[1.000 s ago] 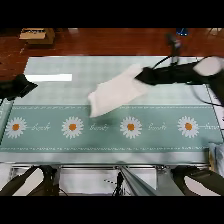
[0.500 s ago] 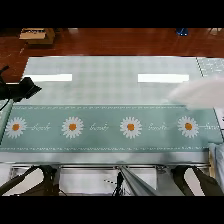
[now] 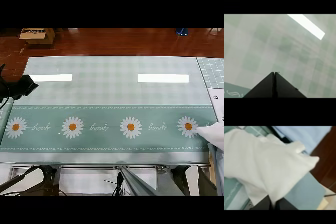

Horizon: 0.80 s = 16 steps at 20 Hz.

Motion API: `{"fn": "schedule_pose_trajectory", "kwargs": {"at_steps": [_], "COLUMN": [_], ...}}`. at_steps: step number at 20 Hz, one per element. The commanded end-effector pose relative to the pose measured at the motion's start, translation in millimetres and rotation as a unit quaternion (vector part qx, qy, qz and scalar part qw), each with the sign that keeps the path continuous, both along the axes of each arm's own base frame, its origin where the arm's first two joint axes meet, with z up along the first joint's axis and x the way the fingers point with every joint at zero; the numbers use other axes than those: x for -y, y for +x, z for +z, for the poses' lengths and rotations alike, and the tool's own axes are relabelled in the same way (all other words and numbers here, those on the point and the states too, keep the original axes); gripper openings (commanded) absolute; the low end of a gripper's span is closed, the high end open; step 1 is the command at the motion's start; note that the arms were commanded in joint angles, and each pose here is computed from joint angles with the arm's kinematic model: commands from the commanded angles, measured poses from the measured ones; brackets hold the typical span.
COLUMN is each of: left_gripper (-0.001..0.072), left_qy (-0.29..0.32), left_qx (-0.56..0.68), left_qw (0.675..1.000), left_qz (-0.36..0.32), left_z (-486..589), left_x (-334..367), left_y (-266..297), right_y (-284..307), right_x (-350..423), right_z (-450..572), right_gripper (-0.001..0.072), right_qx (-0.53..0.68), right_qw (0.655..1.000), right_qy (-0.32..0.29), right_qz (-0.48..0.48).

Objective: Fold the shirts.

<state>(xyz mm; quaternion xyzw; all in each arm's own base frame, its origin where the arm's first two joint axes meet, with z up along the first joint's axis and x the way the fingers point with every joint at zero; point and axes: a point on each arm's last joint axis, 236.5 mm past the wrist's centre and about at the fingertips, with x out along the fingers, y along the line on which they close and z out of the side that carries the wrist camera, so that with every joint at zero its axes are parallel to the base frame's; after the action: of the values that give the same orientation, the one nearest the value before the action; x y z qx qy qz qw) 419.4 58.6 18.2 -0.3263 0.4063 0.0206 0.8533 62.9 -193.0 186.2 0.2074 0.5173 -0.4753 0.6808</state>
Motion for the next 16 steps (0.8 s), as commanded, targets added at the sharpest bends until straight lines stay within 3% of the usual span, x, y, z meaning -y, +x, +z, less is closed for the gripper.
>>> {"fn": "schedule_pose_trajectory", "kwargs": {"at_steps": [1,3,7,11,12,14,16], "left_gripper": [0.002,0.002,0.002,0.002,0.002,0.002,0.002], "left_qy": [0.003,0.009,0.012,0.013,0.014,0.017,0.016], "left_qx": [0.003,0.009,0.012,0.013,0.014,0.018,0.017], "left_qw": [1.0,1.0,1.0,1.0,0.999,0.999,0.999], "left_qz": [0.01,0.018,0.025,0.025,0.026,0.03,0.03], "left_z": [-3.4,-2.5,-3.2,-3.2,-2.9,-1.9,-1.9], "left_x": [-5.7,-10.3,-14.4,-14.5,-15.2,-17.7,-17.4], "left_y": [4.2,7.3,9.7,9.8,10.3,11.8,11.7], "right_y": [-72.8,-88.3,-103.5,-129.6,-136.1,-140.2,-140.1], "right_x": [11.0,15.2,3.2,0.0,-2.5,-2.6,1.0], "right_z": [24.7,37.3,34.2,52.2,56.9,64.1,69.6], "right_gripper": [0.0023,0.0023,0.0024,0.0025,0.006,0.0355,0.0451], "right_qx": [-0.09,-0.106,-0.133,-0.166,-0.169,-0.165,-0.159], "right_qw": [0.988,0.981,0.977,0.963,0.959,0.956,0.955], "right_qy": [-0.068,-0.101,-0.079,-0.115,-0.124,-0.146,-0.164], "right_qz": [-0.105,-0.125,-0.148,-0.179,-0.189,-0.192,-0.189]}}
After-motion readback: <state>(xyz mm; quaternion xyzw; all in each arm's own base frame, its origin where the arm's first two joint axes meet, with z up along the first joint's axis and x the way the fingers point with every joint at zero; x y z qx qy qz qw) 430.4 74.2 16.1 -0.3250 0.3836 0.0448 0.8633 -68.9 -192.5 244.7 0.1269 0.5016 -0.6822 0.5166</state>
